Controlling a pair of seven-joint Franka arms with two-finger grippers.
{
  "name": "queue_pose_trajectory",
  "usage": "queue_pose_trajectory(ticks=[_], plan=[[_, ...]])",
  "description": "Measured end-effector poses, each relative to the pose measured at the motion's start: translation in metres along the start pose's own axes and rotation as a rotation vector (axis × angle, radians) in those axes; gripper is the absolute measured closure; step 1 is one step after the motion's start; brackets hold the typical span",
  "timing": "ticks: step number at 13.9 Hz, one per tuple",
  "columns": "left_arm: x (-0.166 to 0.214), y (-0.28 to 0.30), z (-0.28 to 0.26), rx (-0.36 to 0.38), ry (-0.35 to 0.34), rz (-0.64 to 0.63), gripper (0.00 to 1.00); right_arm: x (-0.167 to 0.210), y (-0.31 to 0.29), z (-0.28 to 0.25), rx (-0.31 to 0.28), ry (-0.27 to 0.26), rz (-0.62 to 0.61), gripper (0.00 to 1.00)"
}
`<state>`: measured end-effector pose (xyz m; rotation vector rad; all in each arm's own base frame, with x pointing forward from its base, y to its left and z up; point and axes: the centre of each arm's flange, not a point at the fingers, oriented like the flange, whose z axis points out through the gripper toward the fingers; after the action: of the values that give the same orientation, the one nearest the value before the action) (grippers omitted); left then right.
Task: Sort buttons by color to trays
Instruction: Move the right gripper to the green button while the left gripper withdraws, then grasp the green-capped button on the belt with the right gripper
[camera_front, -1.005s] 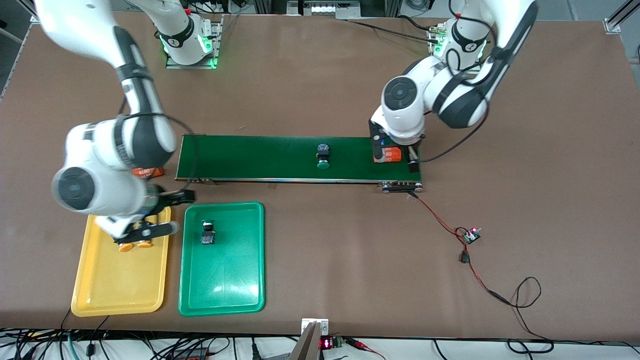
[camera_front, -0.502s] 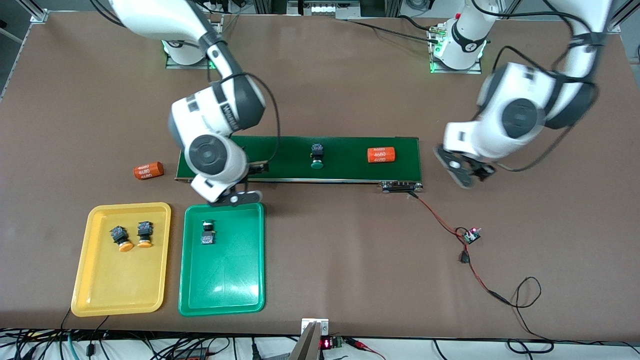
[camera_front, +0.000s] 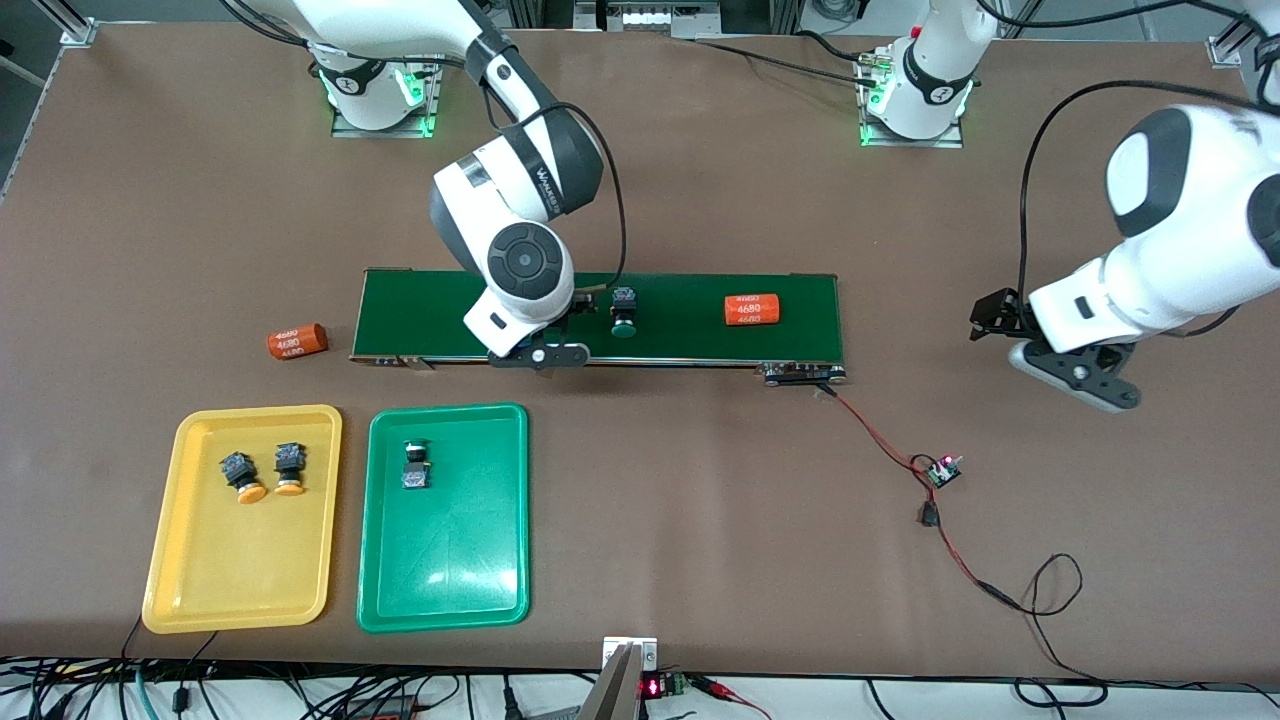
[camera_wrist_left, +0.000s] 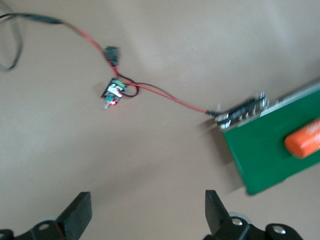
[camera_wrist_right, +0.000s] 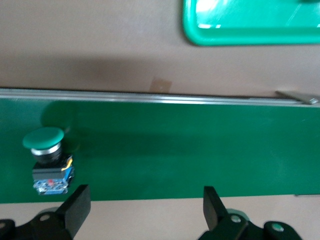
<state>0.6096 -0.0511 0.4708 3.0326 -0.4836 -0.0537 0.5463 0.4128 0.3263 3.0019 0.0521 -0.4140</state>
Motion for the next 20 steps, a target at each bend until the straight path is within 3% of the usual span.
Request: queue_pose_trajectory(ticks=[4, 8, 12, 17, 18, 20], plan=[[-0.025, 0.013, -0.066, 0.019, 0.037, -0.336, 0.0, -0.014, -0.025, 0.016, 0.012, 0.014, 0.021, 0.0], [-0.047, 0.025, -0.106, 0.119, 0.069, -0.358, 0.0, -0.022, -0.045, 0.034, 0.04, 0.071, 0.041, 0.0], [-0.048, 0.025, -0.105, 0.061, 0.072, -0.38, 0.0, -0.017, -0.046, 0.062, 0.047, 0.088, 0.047, 0.0], [-0.049, 0.02, -0.105, 0.087, 0.072, -0.381, 0.0, -0.013, -0.046, 0.076, 0.053, 0.099, 0.062, 0.03], [-0.049, 0.021, -0.105, 0.088, 0.071, -0.38, 0.0, -0.012, -0.046, 0.078, 0.055, 0.095, 0.067, 0.1], [-0.049, 0.022, -0.105, 0.088, 0.071, -0.378, 0.0, -0.011, -0.045, 0.08, 0.079, 0.074, 0.089, 0.34]])
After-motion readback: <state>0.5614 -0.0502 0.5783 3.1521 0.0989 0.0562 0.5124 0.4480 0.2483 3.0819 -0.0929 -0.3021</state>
